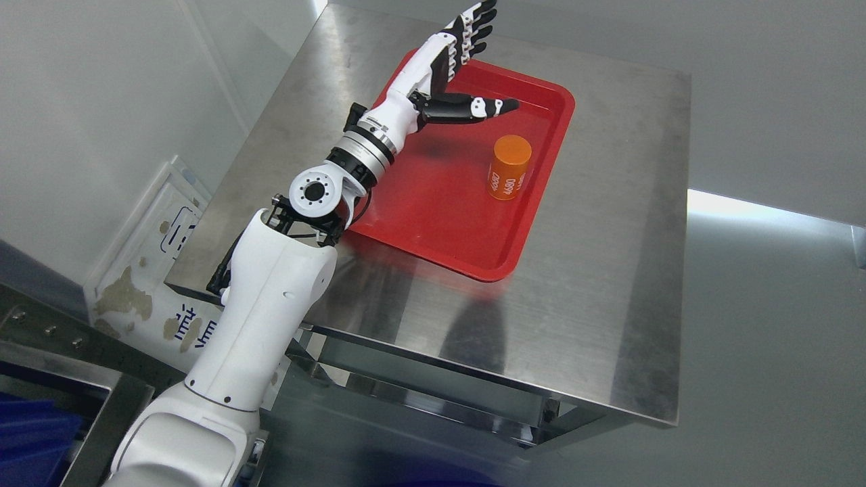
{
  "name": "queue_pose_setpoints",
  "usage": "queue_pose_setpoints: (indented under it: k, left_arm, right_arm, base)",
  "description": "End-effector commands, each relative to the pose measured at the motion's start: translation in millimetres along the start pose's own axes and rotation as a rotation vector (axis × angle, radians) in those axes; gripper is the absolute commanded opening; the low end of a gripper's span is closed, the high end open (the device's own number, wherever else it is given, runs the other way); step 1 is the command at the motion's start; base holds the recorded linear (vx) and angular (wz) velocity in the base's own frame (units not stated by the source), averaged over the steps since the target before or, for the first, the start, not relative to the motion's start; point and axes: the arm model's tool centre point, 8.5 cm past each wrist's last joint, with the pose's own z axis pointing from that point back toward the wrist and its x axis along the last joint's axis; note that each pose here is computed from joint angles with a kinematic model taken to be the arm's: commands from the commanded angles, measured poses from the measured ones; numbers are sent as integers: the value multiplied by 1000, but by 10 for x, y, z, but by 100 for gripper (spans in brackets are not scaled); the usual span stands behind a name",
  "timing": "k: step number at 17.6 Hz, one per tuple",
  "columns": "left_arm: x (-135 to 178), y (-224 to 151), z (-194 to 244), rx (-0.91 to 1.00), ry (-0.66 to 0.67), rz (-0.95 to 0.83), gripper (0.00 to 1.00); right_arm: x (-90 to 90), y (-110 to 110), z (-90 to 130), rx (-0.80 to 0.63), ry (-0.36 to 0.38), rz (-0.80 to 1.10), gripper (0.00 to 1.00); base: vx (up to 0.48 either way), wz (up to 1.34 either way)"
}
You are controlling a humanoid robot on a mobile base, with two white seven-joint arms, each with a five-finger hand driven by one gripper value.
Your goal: Grab orange capacitor from left shelf to right desk
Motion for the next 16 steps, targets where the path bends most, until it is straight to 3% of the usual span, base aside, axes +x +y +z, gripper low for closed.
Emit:
queue_pose_setpoints:
  k: [1,7,10,16]
  left_arm:
    - [435,1293,702,361,-96,75,100]
    - [181,1193,1524,396,-65,79,100]
    - [259,1266,1692,462,-102,53,100]
    - [-74,996,1876,546,-74,56,100]
  right_arm:
    - [-88,-112,-6,-17,5,-3,100]
    - [-88,-112,-6,-17,5,-3,100]
    - [-78,-112,-6,-17,4,-4,100]
    - [-88,-112,-6,-17,5,-3,100]
  base:
    - [0,0]
    - [0,0]
    - [0,0]
    - [0,0]
